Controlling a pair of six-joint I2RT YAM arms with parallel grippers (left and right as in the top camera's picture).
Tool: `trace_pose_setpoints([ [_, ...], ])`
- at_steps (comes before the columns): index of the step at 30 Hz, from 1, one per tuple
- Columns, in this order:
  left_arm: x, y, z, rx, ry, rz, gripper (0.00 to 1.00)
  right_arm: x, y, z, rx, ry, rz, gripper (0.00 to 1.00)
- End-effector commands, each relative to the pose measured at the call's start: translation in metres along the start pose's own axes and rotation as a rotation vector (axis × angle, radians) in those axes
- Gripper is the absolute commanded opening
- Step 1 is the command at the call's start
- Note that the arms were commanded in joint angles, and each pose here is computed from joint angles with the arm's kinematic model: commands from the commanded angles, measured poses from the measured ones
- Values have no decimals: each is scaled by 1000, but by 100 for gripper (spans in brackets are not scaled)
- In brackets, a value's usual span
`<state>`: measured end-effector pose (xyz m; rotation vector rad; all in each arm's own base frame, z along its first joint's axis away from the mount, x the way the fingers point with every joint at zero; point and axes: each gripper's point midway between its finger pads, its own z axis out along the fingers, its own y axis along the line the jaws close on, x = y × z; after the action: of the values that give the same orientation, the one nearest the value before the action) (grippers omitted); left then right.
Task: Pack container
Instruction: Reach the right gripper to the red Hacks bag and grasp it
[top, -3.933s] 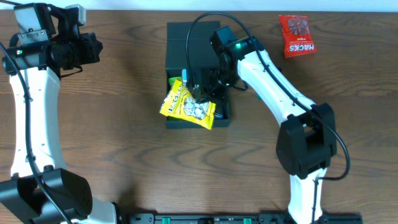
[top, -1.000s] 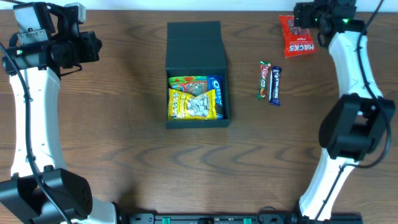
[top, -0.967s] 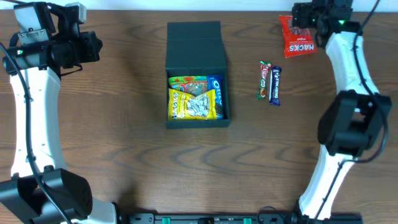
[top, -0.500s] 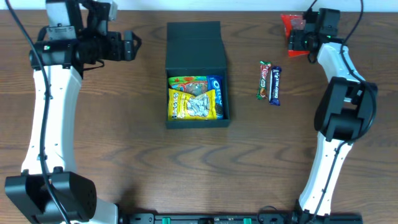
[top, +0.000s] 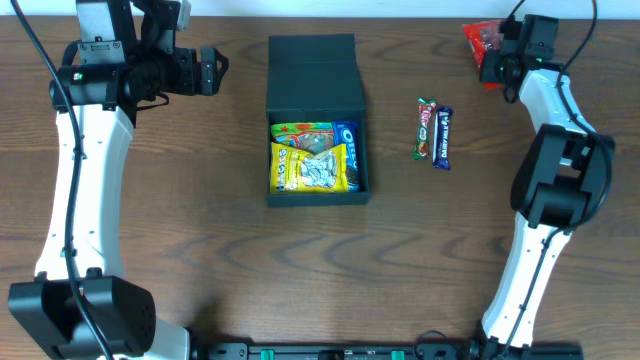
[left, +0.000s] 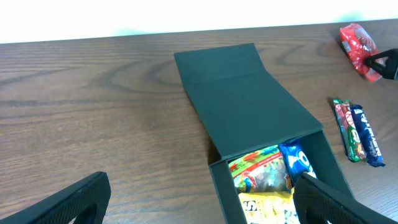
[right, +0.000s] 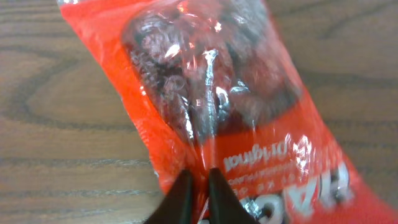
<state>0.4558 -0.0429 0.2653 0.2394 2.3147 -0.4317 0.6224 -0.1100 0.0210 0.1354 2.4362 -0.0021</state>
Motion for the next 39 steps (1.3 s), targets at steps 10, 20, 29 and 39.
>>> trace_pose_setpoints([
  [10,-6,3,-4,-25,-14,24,95,20,14,-7,-38,127,12,1],
  [20,-6,4,-4,-27,-14,33,95,-20,54,-60,-74,126,-41,1],
  [29,-6,4,-4,-29,-13,48,95,-65,71,-97,-86,3,-70,1],
  [39,-5,9,-5,-55,-11,55,95,-91,131,-161,-285,-84,-216,1],
])
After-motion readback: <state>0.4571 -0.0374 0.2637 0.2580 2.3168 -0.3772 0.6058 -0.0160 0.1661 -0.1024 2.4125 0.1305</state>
